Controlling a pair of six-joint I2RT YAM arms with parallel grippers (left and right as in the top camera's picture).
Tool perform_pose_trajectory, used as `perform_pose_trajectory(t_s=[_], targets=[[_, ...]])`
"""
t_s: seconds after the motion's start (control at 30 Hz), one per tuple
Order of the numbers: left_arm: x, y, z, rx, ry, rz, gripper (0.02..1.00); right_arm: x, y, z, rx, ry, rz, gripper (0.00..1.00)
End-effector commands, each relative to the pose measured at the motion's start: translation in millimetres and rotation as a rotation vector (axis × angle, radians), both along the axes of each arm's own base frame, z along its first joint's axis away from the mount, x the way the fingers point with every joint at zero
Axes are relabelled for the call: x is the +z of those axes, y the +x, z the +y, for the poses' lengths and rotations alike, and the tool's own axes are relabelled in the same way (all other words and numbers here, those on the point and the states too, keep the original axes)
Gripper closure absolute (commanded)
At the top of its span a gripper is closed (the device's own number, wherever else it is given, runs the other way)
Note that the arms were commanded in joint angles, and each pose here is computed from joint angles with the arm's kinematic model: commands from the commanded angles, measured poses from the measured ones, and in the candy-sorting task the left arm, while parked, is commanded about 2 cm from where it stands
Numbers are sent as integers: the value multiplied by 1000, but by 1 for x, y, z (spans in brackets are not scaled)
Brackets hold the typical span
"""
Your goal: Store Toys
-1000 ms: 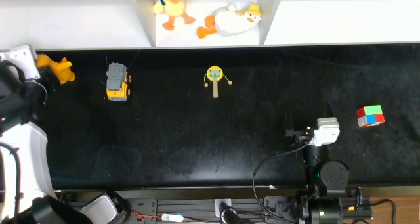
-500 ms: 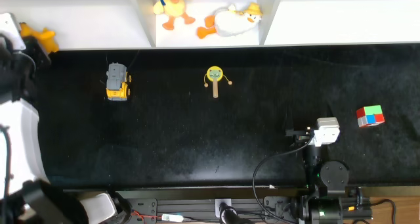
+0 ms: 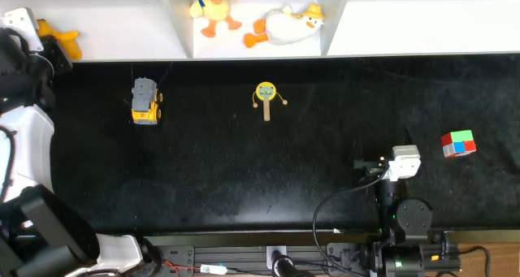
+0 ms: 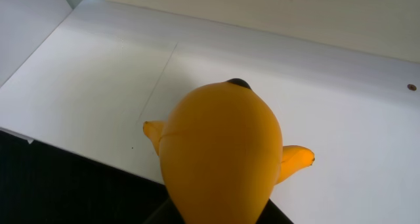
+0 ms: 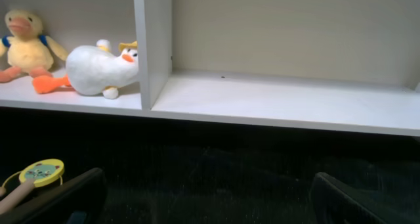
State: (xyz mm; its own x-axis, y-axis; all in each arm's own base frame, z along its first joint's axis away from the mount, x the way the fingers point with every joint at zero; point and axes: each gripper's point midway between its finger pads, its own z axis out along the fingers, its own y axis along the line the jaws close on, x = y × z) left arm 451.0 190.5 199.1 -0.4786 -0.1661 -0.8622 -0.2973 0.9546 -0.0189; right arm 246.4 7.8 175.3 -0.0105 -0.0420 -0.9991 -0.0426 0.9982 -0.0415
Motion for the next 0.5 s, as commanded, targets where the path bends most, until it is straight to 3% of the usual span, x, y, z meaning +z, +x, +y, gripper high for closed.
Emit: perform_pose_trajectory(t_s=[0.03,0.5], targets=[[7,6,0,-5,-7,-17,908,-3,0,-2,-9,4,-1,3],[-2,11,-4,-23,-18,-8,879,-3,0,-2,-9,4,-1,3]])
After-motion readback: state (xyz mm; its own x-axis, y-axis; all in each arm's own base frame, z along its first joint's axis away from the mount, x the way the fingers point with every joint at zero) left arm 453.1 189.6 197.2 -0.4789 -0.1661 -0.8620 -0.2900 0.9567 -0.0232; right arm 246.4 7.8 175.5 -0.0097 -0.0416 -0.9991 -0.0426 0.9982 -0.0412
